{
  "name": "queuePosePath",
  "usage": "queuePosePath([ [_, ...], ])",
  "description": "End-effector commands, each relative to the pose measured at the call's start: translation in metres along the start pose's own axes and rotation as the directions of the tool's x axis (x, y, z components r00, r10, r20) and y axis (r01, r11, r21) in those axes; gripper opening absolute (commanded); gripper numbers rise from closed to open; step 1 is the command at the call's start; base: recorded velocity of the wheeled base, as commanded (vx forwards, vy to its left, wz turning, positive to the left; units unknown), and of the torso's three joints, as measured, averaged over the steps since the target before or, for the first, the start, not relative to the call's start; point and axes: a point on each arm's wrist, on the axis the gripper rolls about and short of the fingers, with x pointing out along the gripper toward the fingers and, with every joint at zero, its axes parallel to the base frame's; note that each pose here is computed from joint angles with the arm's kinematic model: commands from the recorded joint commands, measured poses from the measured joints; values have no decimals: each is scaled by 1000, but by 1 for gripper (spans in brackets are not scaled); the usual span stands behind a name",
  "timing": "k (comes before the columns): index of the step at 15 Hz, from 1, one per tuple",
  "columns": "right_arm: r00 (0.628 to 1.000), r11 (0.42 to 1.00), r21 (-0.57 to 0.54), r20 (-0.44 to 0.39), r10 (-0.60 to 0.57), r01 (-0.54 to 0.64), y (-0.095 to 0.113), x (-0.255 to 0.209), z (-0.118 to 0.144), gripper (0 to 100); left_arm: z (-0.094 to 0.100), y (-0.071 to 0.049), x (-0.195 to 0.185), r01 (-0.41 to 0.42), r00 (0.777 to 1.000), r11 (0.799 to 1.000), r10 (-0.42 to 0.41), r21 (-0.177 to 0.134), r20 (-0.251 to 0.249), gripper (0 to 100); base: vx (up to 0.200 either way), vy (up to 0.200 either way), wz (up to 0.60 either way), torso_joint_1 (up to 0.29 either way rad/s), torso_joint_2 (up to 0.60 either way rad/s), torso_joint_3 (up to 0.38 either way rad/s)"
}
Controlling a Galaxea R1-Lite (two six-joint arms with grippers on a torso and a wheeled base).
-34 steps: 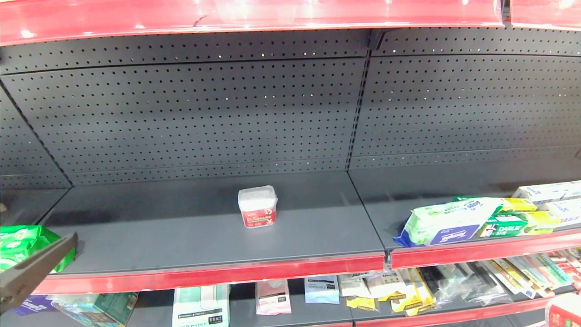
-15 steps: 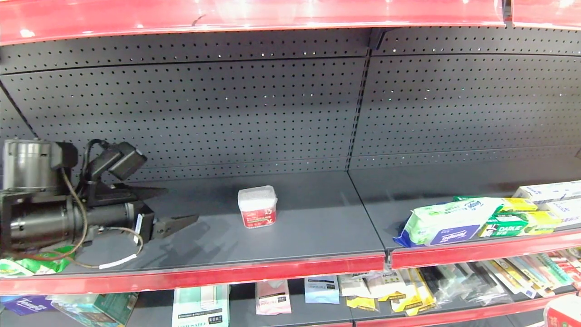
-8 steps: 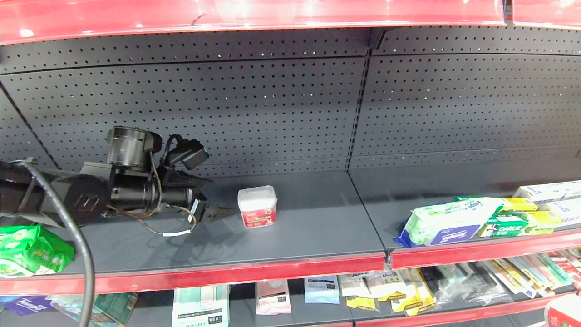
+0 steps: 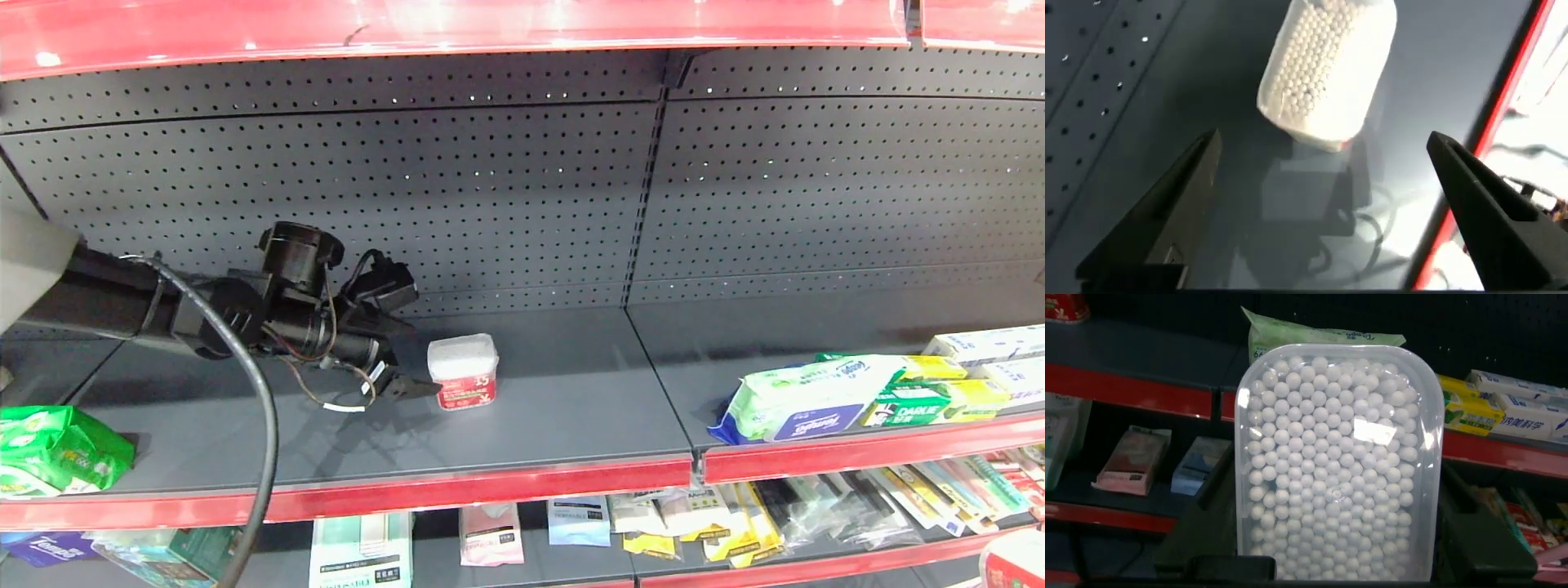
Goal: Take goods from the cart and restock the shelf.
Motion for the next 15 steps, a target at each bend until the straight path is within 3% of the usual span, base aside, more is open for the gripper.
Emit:
queuePosePath([
  [1, 1000, 1000, -2, -1, 1, -1, 0, 0, 0, 0, 12, 17, 15, -2, 1000, 1000, 2, 29, 10, 100, 0, 0, 0, 0, 0, 0],
  [8, 1000, 1000, -6, -1, 1, -1, 0, 0, 0, 0, 18, 9, 40, 61, 998, 997, -61, 40, -11, 100, 0, 0, 0, 0, 0, 0],
  [12, 1000, 1000, -19, -1, 1, -1, 0, 0, 0, 0, 27, 3, 53, 97, 995, 993, -96, 70, -20, 100, 0, 0, 0, 0, 0, 0],
  [15, 1000, 1000, -19, -1, -1, 1, 0, 0, 0, 0, 28, 6, 60, 106, 994, 990, -104, 93, -34, 100, 0, 0, 0, 0, 0, 0],
])
